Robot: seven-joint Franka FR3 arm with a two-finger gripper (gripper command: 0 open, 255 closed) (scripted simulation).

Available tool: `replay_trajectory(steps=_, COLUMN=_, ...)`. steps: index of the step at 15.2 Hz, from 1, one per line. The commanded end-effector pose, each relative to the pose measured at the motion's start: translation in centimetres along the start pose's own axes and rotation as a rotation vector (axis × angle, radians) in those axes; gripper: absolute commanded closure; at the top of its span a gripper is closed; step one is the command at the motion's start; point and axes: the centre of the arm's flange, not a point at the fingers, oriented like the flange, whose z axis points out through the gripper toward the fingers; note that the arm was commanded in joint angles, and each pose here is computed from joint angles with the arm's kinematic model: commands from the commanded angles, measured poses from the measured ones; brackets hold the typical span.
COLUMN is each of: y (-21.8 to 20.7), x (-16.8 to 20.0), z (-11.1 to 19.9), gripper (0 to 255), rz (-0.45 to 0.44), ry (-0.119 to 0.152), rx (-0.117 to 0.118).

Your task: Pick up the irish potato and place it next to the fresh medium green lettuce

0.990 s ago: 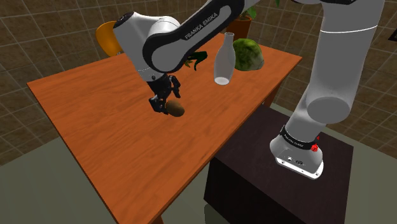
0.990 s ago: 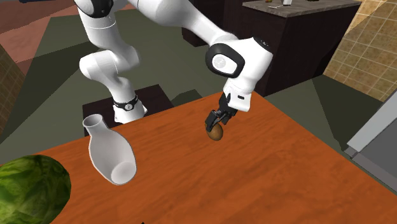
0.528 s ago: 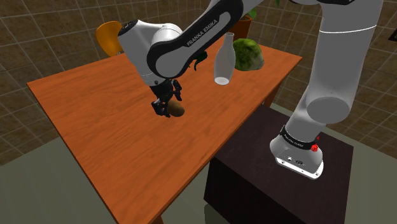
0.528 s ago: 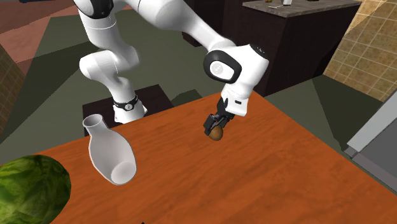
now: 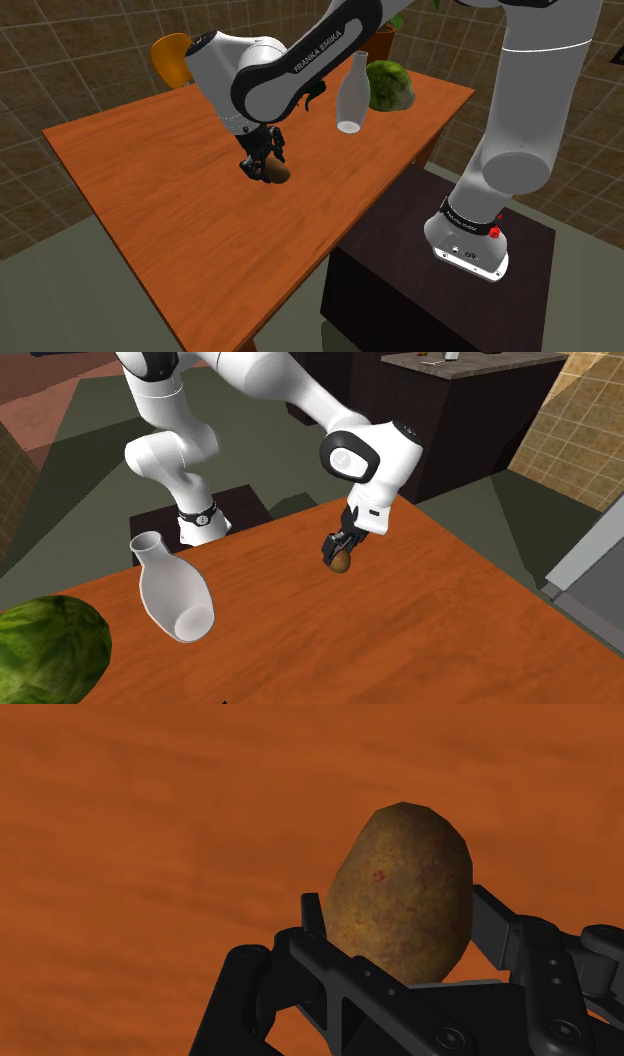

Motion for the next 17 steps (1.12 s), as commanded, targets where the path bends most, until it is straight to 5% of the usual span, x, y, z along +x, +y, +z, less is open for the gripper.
replay_trajectory(steps=1, y=0.0, x=0.0, z=0.0, gripper=255, rz=-0.001, ry=0.0, rx=0.0)
replay_trajectory(steps=17, y=1.5, x=-1.3, z=-6.0, gripper=255, rz=-0.001, ry=0.0, rx=0.0)
